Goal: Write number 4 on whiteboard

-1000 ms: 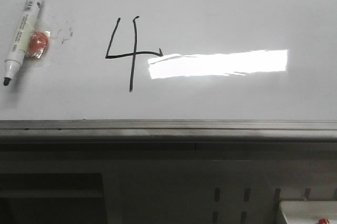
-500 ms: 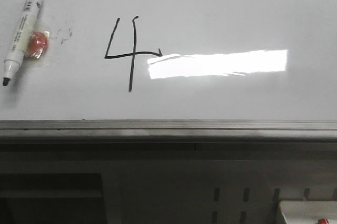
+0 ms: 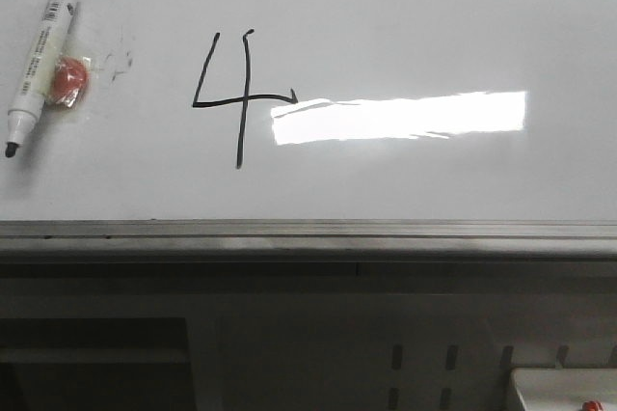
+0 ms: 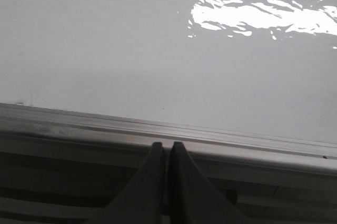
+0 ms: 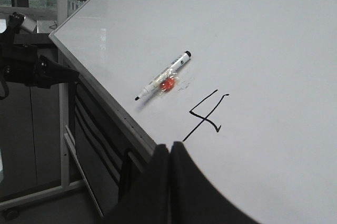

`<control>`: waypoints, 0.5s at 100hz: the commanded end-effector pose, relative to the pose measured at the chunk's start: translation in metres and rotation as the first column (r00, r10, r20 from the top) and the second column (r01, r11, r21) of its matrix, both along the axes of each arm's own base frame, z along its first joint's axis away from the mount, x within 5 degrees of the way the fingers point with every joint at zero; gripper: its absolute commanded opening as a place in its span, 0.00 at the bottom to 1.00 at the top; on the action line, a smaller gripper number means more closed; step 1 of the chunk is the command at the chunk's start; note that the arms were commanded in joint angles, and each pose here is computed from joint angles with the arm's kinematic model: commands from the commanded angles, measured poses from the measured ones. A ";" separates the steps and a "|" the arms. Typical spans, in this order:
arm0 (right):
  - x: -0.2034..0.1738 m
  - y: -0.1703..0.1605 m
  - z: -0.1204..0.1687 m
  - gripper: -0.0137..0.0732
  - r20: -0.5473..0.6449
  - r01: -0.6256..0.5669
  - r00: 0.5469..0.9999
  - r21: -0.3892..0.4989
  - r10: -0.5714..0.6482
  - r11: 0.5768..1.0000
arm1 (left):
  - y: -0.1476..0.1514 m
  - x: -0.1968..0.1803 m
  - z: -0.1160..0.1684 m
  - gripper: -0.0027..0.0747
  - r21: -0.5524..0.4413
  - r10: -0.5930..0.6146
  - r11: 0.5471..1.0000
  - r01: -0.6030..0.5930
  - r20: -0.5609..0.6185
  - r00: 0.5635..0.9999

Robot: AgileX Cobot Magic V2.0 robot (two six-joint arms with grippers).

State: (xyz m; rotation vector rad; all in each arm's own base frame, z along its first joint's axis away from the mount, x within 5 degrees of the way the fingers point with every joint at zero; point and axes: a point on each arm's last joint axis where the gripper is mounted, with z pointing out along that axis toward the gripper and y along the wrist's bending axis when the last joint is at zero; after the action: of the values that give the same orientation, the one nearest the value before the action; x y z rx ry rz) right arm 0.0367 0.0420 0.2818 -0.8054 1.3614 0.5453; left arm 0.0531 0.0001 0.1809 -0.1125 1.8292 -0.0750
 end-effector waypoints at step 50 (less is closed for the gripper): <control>0.000 -0.001 0.014 0.08 0.065 0.012 0.998 0.064 -0.016 0.998 | 0.000 0.000 -0.008 0.01 -0.008 0.003 1.000 -0.003 0.021 1.000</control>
State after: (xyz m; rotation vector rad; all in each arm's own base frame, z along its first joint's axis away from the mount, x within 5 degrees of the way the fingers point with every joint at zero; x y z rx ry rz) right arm 0.0367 0.0417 0.2819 -0.8019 1.3620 0.5424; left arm 0.0531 0.0001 0.1809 -0.1120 1.8293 -0.0746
